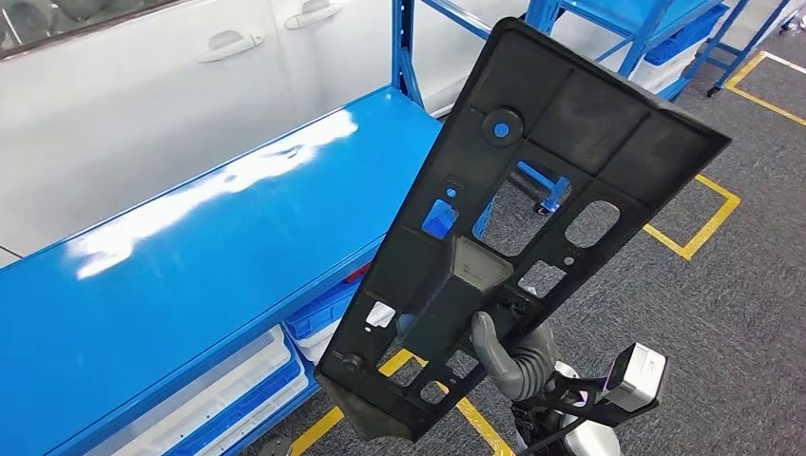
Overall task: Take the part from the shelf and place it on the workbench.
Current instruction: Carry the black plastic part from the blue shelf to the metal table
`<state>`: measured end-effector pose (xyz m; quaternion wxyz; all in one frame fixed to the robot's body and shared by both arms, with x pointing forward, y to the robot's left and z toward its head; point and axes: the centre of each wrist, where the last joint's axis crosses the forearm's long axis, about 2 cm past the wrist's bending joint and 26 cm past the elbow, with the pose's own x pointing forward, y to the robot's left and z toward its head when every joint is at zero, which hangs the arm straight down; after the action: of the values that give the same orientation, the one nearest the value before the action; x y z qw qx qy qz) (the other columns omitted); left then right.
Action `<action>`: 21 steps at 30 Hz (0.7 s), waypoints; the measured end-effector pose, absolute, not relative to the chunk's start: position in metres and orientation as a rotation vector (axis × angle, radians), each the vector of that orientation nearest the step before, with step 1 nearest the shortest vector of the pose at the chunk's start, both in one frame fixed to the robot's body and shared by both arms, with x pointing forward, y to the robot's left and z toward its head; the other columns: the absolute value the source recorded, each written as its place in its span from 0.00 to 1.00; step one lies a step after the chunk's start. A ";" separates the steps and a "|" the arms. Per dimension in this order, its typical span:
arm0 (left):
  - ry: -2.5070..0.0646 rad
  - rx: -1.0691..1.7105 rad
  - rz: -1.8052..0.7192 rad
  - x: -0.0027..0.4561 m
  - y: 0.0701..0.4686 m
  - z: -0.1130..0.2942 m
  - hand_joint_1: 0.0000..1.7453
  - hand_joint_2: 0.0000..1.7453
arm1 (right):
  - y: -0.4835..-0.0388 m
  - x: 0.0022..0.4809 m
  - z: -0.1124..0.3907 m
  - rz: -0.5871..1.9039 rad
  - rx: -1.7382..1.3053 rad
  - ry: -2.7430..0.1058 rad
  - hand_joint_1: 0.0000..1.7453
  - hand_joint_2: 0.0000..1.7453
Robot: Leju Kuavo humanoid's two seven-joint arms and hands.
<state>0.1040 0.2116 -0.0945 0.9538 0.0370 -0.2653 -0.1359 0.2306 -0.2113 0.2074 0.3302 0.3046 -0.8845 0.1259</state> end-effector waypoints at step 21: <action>-0.564 0.026 -0.286 0.104 0.205 -0.094 0.00 1.00 | -0.220 0.224 0.206 0.323 0.795 -2.314 1.00 1.00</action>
<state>0.1040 0.2049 -0.0936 0.9503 0.0126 -0.2772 -0.1409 0.2240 -0.2199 0.2058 0.3304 0.3039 -0.8850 0.1237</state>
